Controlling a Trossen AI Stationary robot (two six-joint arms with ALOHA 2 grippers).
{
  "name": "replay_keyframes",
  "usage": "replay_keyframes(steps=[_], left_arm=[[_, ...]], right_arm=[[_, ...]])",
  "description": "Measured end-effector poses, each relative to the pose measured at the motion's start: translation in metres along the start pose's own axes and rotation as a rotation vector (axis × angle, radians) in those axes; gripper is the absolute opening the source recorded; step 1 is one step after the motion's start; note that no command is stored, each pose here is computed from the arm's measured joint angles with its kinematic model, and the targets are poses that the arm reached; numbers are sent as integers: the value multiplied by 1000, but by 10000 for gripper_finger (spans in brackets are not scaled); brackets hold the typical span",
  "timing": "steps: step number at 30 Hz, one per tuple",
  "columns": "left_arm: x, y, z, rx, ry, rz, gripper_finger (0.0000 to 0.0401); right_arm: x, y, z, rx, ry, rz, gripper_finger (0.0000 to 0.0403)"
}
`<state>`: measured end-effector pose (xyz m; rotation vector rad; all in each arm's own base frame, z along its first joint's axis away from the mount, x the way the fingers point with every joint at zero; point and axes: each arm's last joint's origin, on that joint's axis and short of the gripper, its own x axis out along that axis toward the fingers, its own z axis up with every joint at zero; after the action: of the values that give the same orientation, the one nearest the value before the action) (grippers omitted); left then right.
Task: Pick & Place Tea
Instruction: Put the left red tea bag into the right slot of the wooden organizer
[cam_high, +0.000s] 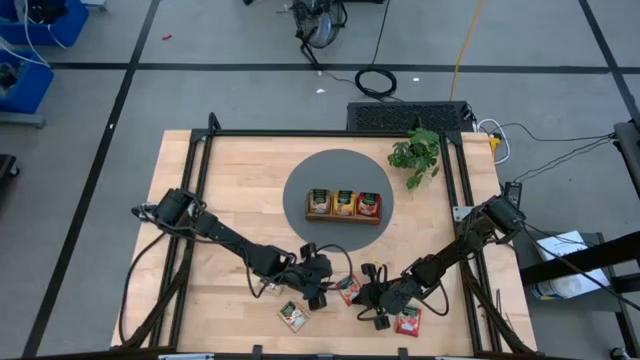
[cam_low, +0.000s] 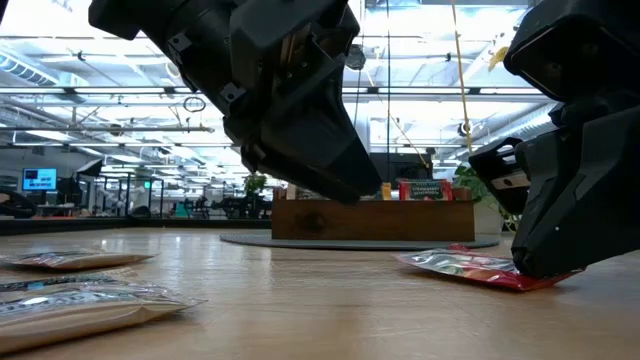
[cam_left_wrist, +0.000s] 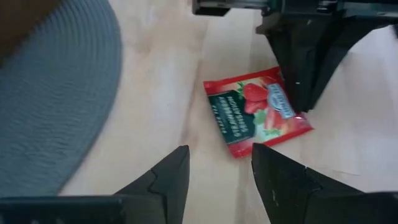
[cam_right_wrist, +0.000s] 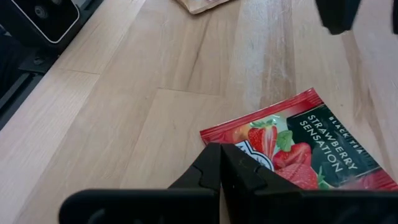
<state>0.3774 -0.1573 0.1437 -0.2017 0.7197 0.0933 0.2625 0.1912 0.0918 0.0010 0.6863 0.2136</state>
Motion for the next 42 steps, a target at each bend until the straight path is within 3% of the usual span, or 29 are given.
replay_keyframes(steps=[6,19,25,30,35,42], left_arm=[[0,0,0,76,-11,23,175],[1,1,0,-46,10,-12,175],[6,18,9,-115,4,20,175],[16,32,12,-127,58,-45,175],[33,40,0,-97,172,-152,175],[41,40,-2,-81,175,-252,175]], right_arm=[[0,0,-1,3,8,-5,0],[1,-3,-4,15,27,-53,0],[10,-10,-12,38,60,-68,0],[18,-17,-17,68,98,-32,0],[22,-21,-22,90,128,-41,0],[20,-24,-28,118,101,-10,0]])
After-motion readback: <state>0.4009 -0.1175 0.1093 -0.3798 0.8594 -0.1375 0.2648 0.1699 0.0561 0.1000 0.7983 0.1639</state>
